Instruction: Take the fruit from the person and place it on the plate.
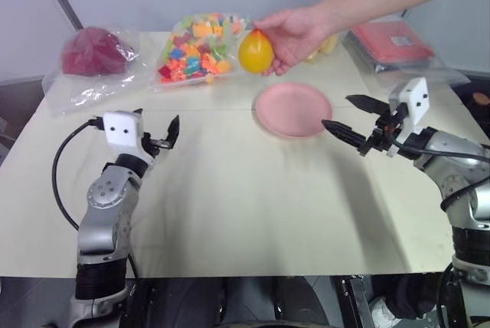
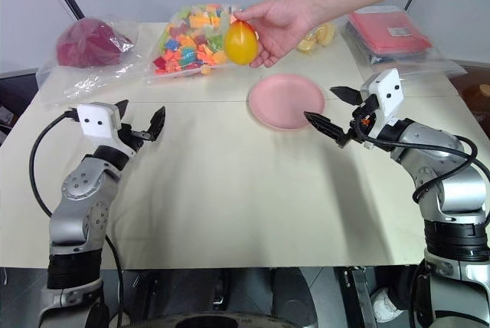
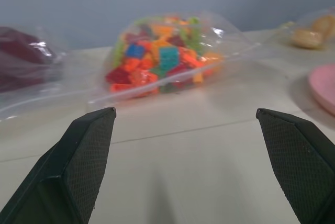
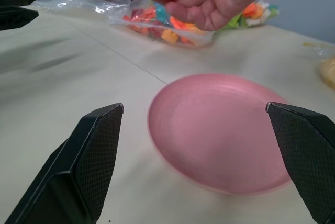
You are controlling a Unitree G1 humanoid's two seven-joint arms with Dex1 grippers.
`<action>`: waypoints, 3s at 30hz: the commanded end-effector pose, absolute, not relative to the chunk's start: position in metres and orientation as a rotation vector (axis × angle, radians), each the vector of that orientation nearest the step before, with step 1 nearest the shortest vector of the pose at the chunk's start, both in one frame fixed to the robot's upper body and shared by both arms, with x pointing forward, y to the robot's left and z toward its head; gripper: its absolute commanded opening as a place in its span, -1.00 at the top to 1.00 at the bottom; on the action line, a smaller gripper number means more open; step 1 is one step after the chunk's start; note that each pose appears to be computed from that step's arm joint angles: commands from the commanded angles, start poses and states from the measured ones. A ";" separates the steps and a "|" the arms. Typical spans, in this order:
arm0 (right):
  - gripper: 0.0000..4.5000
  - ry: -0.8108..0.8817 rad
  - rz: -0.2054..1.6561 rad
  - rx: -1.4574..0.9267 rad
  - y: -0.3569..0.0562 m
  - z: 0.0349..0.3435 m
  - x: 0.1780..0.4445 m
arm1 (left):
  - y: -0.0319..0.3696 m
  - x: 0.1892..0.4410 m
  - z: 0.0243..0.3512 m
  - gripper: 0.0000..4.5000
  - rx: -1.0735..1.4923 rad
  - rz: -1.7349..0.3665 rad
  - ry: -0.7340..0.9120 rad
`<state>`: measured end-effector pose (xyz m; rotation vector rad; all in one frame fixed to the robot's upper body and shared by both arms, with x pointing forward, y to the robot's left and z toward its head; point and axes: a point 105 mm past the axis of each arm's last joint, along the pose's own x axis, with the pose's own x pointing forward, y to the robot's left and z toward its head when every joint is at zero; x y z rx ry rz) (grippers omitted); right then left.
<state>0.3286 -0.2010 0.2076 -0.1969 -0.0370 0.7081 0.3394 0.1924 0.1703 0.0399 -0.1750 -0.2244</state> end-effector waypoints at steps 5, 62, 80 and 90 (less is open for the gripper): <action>-0.98 -0.102 0.709 -0.221 -0.189 0.221 0.330 | 0.126 0.345 0.252 -1.00 -0.053 -0.616 -0.344; -1.00 -0.145 0.609 -0.209 -0.187 0.215 0.329 | -0.025 0.435 0.196 -0.35 0.170 -0.807 -0.177; -1.00 -0.146 0.569 -0.207 -0.192 0.214 0.330 | -0.013 0.448 0.228 -0.98 0.017 -0.673 -0.273; -1.00 -0.203 0.461 -0.201 -0.208 0.222 0.350 | 0.089 0.439 0.271 -0.98 -0.087 -0.500 -0.432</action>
